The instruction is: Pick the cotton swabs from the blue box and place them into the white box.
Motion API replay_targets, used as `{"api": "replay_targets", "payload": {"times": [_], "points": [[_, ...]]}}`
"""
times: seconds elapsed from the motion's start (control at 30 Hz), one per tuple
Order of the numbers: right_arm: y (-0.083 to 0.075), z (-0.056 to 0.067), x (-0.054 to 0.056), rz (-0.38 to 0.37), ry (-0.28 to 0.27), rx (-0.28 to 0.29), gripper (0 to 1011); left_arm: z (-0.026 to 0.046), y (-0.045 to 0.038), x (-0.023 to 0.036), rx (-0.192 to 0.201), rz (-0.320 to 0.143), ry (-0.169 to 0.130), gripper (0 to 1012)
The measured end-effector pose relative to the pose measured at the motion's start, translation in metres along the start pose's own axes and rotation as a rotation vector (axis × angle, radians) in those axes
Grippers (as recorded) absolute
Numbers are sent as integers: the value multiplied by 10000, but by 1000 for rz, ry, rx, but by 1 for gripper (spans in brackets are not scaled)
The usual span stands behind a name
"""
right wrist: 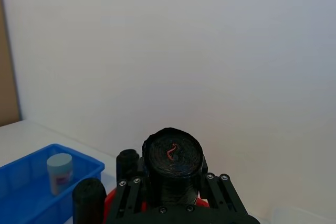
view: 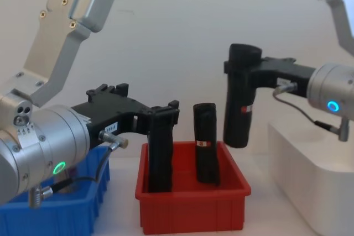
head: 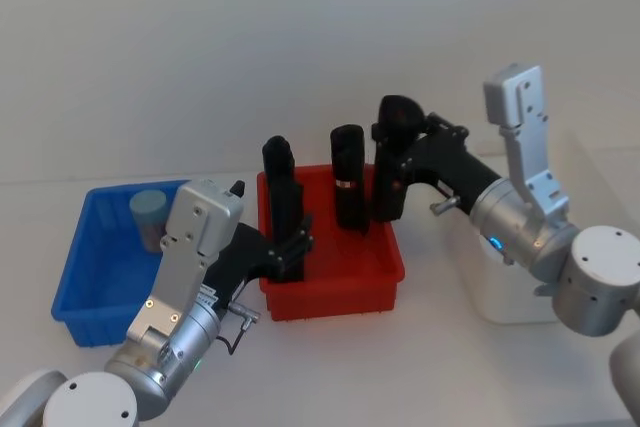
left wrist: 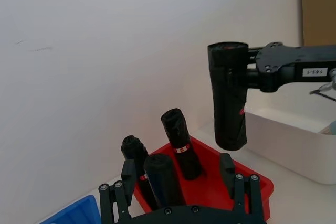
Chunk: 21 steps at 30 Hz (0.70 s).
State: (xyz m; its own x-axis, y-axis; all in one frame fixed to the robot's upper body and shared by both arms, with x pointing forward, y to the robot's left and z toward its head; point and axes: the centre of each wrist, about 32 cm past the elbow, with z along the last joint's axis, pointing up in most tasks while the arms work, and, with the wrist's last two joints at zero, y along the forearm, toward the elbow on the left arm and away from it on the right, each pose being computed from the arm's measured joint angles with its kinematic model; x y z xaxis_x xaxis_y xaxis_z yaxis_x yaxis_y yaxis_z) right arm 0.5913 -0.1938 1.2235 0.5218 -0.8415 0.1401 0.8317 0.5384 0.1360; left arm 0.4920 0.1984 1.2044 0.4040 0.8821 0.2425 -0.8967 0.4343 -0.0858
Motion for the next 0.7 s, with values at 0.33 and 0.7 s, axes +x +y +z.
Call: {"api": "replay_targets", "payload": {"times": [0.33, 0.7], "points": [[-316, 199, 55, -132, -25, 13, 497, 0, 0, 0, 0, 0, 0, 1004], [-591, 280, 135, -243, -33, 1, 497, 0, 0, 0, 0, 0, 0, 1004]]}}
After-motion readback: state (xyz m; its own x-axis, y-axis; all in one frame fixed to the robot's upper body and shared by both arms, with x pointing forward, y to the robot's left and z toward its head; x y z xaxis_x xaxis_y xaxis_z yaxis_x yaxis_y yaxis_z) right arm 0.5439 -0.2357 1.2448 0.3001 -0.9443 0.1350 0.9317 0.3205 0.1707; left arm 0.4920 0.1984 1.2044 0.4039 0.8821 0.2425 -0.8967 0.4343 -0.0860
